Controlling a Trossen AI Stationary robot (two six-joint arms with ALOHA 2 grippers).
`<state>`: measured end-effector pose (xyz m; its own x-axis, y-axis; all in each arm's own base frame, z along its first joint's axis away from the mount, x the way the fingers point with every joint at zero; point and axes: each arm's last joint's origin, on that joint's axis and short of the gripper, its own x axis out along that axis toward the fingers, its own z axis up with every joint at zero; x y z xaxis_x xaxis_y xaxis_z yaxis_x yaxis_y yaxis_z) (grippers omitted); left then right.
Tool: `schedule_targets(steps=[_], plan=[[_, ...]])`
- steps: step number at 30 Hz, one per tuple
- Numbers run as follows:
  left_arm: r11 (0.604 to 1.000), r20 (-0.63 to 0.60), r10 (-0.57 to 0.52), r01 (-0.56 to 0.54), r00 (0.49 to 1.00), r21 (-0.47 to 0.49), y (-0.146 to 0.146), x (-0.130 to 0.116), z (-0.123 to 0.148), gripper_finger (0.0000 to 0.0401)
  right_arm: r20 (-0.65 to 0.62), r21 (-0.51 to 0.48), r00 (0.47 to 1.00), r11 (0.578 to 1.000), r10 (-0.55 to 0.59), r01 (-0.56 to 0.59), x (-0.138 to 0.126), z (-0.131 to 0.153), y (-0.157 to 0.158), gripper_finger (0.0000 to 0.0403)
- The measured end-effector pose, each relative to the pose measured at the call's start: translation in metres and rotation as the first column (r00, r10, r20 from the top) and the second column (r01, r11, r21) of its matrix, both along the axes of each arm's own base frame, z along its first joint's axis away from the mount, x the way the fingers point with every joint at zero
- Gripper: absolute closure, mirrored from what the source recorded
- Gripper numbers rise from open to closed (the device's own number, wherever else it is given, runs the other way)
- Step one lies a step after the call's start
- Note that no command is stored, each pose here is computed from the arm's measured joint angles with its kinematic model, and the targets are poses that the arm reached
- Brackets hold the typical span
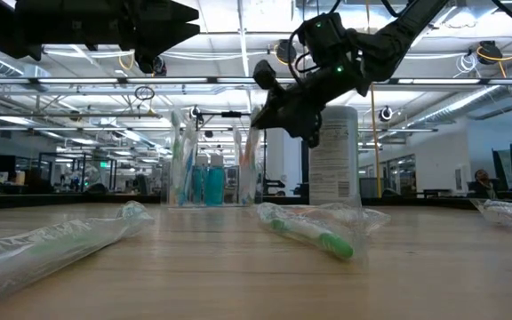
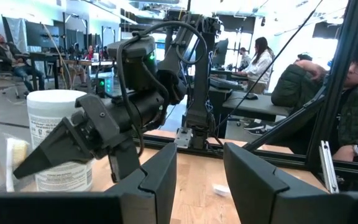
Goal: Pick & Place toothbrushing station
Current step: Put the orange toothbrush into the transparent organizer, then put the green toothbrush into the transparent organizer
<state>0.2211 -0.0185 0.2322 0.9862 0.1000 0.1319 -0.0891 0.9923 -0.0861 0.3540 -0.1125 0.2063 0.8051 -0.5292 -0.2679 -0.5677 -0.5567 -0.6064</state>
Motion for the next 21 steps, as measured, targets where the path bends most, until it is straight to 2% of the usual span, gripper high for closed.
schedule_targets(steps=[4, 10, 16, 21], plan=[[1.0, 0.0, 0.0, 0.0, 1.0, 0.0, 0.0, 0.0, 0.0, 0.0265, 0.058, 0.099, 0.998, 0.995, -0.032, 0.027, -0.0001, -0.0004, 0.0001, 0.0355], [1.0, 0.0, 0.0, 0.0, 1.0, 0.0, -0.0001, 0.0, 0.0, 0.0265, 0.115, 0.196, 0.991, 0.979, -0.073, 0.049, -0.0001, -0.0004, 0.0001, 0.0308], [1.0, -0.001, 0.0, 0.0, 1.0, -0.002, 0.0, 0.0, -0.0001, 0.0265, 0.236, 0.396, 0.952, 0.914, -0.193, 0.087, 0.0004, 0.001, 0.0009, 0.0272], [1.0, -0.035, 0.0, 0.0, 0.999, -0.002, 0.0, 0.0004, -0.0034, 0.0265, 0.285, 0.454, 0.885, 0.865, -0.368, 0.214, -0.0014, 0.0044, 0.0049, 0.0267]])
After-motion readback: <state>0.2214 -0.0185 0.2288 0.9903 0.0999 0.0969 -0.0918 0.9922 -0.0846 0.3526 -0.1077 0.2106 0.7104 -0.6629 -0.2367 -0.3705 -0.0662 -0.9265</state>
